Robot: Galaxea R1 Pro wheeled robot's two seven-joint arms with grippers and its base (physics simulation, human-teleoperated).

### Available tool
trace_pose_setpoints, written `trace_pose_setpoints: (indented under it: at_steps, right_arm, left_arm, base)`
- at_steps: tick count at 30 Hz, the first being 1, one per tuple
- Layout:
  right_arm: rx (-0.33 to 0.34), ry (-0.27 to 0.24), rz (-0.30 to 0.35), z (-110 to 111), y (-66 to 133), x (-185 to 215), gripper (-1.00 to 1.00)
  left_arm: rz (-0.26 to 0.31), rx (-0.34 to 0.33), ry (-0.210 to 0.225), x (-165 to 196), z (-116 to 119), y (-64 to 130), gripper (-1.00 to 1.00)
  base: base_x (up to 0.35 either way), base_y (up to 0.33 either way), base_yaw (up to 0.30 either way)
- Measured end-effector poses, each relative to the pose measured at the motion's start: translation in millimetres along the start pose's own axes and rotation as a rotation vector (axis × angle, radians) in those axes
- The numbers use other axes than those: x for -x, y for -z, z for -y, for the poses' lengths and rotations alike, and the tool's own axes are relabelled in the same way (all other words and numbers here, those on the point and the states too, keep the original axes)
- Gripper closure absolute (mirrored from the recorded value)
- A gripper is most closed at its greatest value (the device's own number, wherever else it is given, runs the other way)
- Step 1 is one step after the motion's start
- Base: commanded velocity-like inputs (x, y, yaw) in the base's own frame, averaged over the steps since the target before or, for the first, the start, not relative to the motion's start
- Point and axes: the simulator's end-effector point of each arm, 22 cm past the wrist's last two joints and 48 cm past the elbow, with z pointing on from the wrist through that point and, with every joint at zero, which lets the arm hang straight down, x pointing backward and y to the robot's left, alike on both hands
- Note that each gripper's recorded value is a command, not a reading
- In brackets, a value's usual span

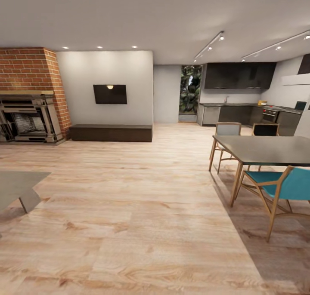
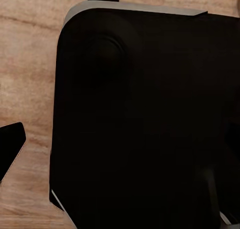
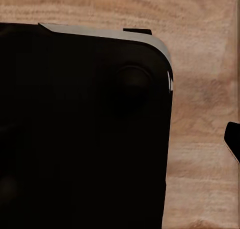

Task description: In the kitchen, take the popcorn bag from the countertop, put it into the microwave, and heat it until the popcorn is cooked so the cooked popcorn ends up inside the bag.

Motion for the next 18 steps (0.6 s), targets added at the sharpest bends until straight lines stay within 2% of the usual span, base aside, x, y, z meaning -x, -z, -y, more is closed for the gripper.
trace_pose_setpoints:
  at_steps: [18]
  right_arm:
    - [-0.008, -0.003, 0.000, 1.9, 0.0, 0.1, -1.00]
  left_arm:
    - [0.000, 0.000, 0.001, 0.1, -0.1, 0.0, -1.00]
  base:
    - [0.324, 0.000, 0.000]
